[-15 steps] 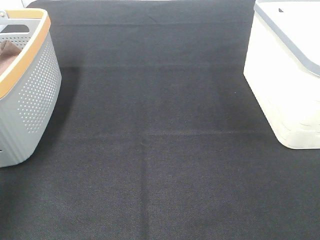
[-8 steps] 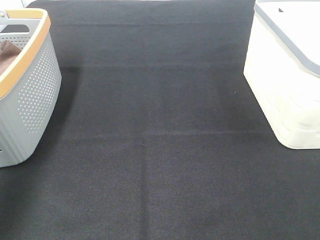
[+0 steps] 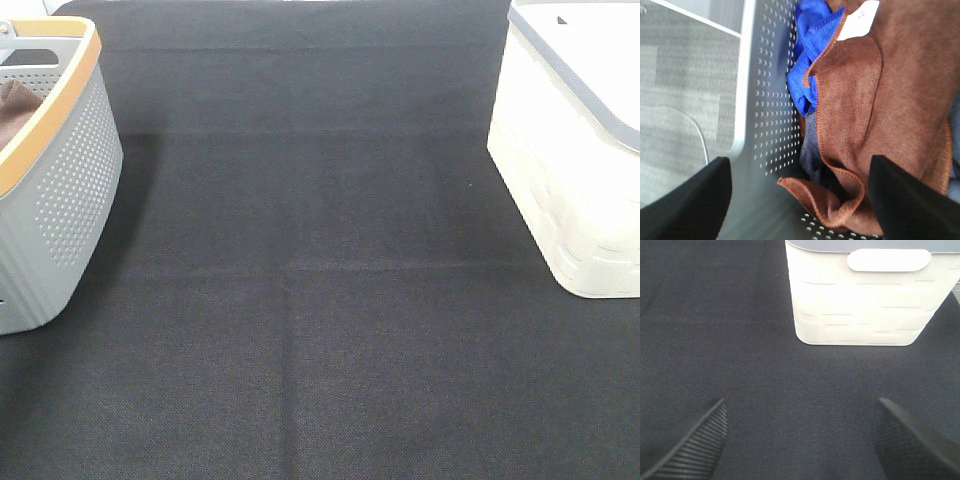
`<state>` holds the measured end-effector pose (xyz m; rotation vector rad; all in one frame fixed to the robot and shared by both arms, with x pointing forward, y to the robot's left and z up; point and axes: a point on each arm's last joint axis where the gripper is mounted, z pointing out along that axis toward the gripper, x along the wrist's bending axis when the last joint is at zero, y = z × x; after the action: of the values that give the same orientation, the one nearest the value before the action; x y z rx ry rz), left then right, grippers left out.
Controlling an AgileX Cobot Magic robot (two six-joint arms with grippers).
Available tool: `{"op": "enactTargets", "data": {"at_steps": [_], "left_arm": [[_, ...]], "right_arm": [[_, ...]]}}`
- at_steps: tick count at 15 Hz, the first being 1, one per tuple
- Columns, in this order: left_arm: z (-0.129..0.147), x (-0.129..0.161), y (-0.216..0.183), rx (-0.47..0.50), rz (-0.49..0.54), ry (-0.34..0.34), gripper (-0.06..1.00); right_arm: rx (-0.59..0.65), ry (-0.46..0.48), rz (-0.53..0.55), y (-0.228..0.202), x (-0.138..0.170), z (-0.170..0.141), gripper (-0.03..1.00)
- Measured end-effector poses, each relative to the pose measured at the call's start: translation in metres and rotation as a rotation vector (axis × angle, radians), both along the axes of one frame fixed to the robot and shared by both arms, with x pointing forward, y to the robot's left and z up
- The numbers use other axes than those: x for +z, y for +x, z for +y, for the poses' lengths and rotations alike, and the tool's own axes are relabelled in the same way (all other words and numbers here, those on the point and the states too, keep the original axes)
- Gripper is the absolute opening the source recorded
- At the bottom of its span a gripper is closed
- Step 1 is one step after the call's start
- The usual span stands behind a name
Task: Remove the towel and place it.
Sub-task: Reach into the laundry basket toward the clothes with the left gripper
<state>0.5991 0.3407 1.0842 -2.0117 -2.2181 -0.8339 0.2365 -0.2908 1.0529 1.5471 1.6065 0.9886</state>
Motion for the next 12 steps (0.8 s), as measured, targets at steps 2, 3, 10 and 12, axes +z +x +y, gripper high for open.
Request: {"op": "enactTargets", "data": {"at_steps": [2,3,10,12], "left_arm": [[0.008,-0.016,0.024,0.020,0.065,0.004,0.72],[0.013,-0.021,0.032,0.031,0.085,0.007,0.72],[0.019,-0.058,0.072,-0.001,0.156,-0.002,0.72],[0.019,-0.071,0.078,-0.008,0.183,-0.002,0.72]], "right_arm": [[0.000,0.000,0.000,0.000,0.000,0.000,0.75],[0.000,0.000,0.000,0.000,0.000,0.000,0.75],[0.000,0.000,0.000,0.000,0.000,0.000,0.75],[0.000,0.000,0.000,0.000,0.000,0.000,0.75]]}}
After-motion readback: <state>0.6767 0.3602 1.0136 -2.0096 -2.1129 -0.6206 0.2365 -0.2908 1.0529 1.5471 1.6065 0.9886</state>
